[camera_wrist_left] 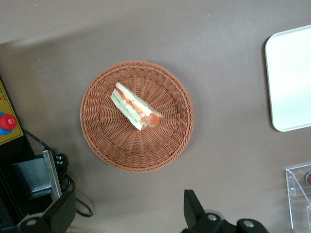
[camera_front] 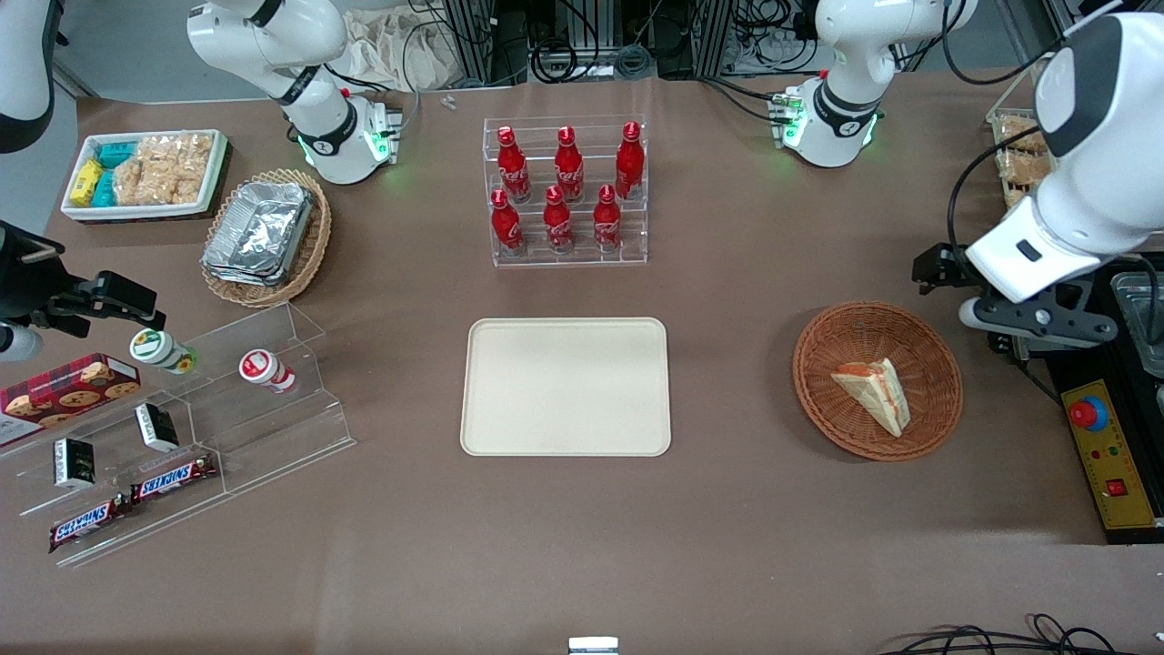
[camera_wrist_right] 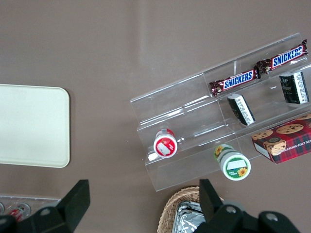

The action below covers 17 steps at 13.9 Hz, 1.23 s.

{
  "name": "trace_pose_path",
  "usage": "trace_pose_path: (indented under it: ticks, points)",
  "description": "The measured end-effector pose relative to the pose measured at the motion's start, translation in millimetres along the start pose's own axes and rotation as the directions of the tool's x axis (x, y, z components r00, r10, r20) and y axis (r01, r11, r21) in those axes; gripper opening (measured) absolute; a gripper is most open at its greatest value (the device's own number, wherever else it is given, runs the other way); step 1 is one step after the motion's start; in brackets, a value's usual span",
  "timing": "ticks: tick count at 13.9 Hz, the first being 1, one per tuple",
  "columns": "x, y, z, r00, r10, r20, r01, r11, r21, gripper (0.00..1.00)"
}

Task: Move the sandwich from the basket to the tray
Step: 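Move the left gripper down over the sandwich in the wicker basket, then lower the left gripper and close it on the triangular sandwich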

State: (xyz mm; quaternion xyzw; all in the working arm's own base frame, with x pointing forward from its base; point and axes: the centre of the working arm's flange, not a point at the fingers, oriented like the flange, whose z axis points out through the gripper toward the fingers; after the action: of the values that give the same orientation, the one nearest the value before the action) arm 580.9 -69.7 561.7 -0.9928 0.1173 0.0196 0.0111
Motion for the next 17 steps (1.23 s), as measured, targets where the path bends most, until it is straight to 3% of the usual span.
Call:
trace_pose_path:
  ticks: [6, 10, 12, 15, 17]
  points:
    - [20.9, -11.9, 17.1, 0.998, -0.030, 0.047, 0.031, 0.999, -0.026, 1.00]
    - [32.1, -14.3, 58.2, 0.971, -0.227, 0.080, 0.230, 0.973, -0.024, 1.00]
    - [34.3, -18.8, 96.9, 0.929, -0.361, 0.078, 0.363, 0.932, -0.015, 1.00]
    - [34.1, -25.0, 155.7, 0.860, -0.509, 0.026, 0.510, 0.860, -0.030, 1.00]
    - [31.0, -23.4, 192.9, 0.791, -0.612, -0.006, 0.611, 0.790, -0.052, 1.00]
